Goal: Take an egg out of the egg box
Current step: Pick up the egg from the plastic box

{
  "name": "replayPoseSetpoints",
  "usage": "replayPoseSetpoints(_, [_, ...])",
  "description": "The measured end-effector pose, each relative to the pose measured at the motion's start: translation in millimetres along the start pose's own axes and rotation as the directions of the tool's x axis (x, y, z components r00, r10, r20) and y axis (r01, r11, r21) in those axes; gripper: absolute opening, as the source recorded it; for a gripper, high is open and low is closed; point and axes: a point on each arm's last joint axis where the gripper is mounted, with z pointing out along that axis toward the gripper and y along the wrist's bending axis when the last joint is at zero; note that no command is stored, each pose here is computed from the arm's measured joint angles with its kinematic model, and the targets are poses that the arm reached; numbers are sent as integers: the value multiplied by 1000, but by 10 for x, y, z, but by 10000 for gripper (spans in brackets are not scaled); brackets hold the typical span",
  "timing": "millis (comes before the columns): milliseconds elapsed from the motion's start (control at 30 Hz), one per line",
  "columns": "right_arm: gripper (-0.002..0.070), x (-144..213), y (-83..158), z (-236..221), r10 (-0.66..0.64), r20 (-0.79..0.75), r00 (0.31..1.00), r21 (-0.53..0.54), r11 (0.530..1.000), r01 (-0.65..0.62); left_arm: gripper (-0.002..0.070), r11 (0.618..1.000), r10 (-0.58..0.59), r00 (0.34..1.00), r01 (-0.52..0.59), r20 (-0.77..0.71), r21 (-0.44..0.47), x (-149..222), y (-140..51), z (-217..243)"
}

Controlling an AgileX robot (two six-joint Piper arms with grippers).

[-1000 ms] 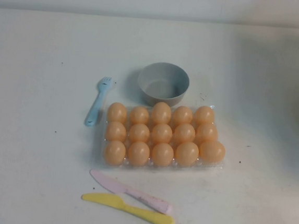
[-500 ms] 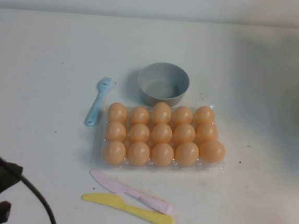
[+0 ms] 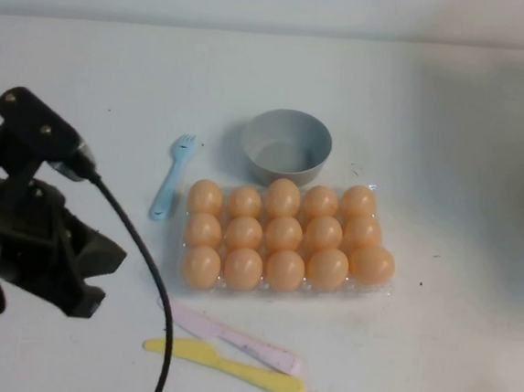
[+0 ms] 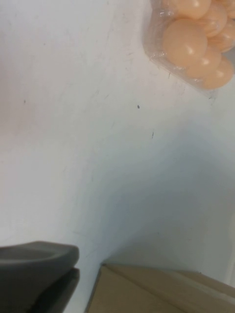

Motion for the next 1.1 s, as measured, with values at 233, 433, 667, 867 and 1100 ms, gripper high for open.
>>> replayPoseSetpoints(233, [-18,0,0,0,0,0,1000,0,1000,0,-4,999,14,1000,-15,-15,-41,-157,-1,312])
replayPoseSetpoints(433, [-18,0,0,0,0,0,1000,0,1000,0,162,998,59,990,-62,-129,-23,-262,12,609])
replayPoseSetpoints(667, [-18,0,0,0,0,0,1000,0,1000,0,459,998,57,990,-60,-131,-17,-439,25,771])
replayPoseSetpoints(867, [-18,0,0,0,0,0,1000,0,1000,0,481,998,53,992,-57,-115,-25,-466,38,787])
replayPoseSetpoints(1100, [-18,0,0,0,0,0,1000,0,1000,0,483,996,85,989,-88,-119,-20,-464,40,805])
